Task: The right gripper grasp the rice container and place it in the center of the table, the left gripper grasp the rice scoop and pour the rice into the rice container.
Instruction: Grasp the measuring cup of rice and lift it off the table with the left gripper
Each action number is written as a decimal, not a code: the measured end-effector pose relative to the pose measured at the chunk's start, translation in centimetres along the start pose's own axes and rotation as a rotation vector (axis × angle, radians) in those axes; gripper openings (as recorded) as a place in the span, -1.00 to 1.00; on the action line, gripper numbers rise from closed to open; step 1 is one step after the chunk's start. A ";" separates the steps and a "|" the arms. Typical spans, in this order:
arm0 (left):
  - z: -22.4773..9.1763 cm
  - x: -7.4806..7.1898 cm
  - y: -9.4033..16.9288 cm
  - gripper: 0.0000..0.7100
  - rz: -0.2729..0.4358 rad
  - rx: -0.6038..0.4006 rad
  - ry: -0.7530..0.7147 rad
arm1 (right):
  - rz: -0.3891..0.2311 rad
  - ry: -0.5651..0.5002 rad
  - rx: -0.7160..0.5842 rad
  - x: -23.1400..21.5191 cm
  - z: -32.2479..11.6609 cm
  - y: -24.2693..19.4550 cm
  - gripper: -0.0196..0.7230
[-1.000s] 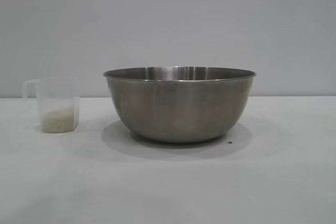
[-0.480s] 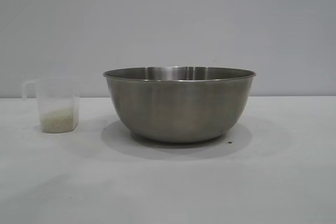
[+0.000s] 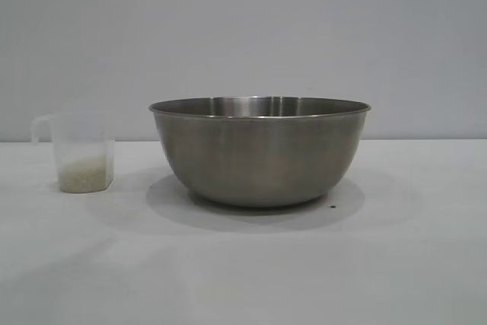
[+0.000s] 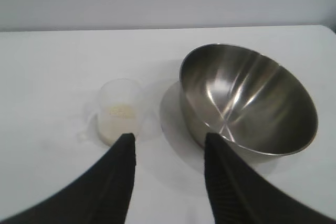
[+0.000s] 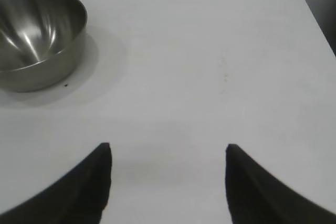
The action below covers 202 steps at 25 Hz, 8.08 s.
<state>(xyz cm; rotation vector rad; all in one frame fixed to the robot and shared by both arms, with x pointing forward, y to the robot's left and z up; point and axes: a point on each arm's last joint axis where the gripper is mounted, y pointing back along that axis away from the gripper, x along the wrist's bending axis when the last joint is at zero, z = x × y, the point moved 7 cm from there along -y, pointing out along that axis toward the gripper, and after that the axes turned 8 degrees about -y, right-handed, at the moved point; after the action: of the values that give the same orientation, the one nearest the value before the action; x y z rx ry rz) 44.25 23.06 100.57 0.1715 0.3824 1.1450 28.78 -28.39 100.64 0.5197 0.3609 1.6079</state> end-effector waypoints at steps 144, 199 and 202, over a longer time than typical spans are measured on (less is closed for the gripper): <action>-13.4 3.9 -13.0 -0.24 0.379 0.089 -0.256 | 0.000 0.000 0.000 0.0 0.0 0.0 0.13; -11.4 8.2 -16.5 -0.28 0.238 0.059 -0.444 | 0.000 0.000 0.000 0.0 0.0 0.0 0.13; -11.7 8.4 -17.1 -0.28 0.238 0.064 -0.444 | 0.000 0.000 0.000 0.0 0.0 0.0 0.13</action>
<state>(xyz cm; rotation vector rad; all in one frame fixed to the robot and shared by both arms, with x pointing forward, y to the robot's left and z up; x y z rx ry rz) 57.34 23.00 82.51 0.5283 0.0032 1.2888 28.78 -28.39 100.64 0.5197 0.3609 1.6079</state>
